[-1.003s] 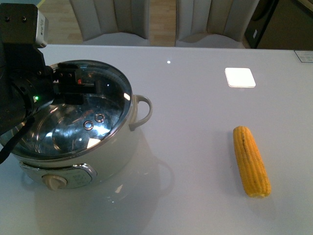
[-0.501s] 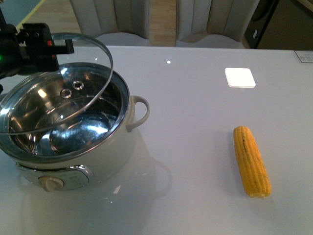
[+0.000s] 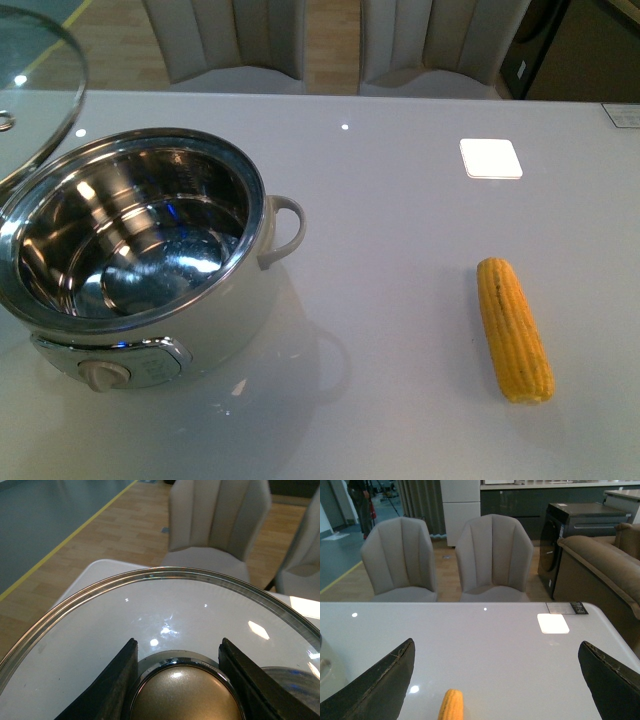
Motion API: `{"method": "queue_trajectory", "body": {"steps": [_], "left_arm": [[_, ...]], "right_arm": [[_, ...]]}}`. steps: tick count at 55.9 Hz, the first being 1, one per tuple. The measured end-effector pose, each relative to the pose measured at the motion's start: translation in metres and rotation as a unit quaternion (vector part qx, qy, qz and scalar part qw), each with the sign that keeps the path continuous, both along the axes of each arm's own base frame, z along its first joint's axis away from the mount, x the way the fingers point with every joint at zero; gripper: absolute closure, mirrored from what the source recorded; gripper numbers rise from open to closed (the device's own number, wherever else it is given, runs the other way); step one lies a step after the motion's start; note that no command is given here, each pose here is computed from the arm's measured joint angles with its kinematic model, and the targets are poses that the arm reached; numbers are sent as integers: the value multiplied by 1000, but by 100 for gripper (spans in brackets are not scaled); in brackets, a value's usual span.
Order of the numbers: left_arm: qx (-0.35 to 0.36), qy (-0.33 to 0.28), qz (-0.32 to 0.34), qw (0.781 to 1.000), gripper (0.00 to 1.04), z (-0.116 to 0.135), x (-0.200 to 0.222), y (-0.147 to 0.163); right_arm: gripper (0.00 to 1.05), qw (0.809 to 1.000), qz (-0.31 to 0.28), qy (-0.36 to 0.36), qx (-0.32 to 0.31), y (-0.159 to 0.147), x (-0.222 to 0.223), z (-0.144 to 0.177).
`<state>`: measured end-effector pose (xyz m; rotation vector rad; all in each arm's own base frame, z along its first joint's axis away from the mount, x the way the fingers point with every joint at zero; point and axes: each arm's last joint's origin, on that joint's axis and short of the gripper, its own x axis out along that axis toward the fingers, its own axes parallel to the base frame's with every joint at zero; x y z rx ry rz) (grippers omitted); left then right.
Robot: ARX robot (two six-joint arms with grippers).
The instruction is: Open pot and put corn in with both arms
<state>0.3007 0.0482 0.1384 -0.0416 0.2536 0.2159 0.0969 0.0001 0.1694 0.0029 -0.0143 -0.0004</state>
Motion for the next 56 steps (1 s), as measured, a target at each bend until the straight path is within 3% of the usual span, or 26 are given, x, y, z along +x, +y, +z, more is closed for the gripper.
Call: {"method": "queue_trajectory", "body": {"steps": [8, 18, 36, 56], "left_arm": [[10, 0, 54, 999, 63, -7, -22, 48], [25, 13, 101, 994, 63, -25, -43, 87], [6, 77, 136, 988, 63, -78, -59, 109], [1, 95, 135, 986, 63, -113, -31, 122]], "right_arm": [[9, 1000, 0, 0, 0, 0, 0, 0], [9, 1000, 0, 0, 0, 0, 0, 0], [9, 1000, 0, 0, 0, 0, 0, 0], [9, 1000, 0, 0, 0, 0, 0, 0]]}}
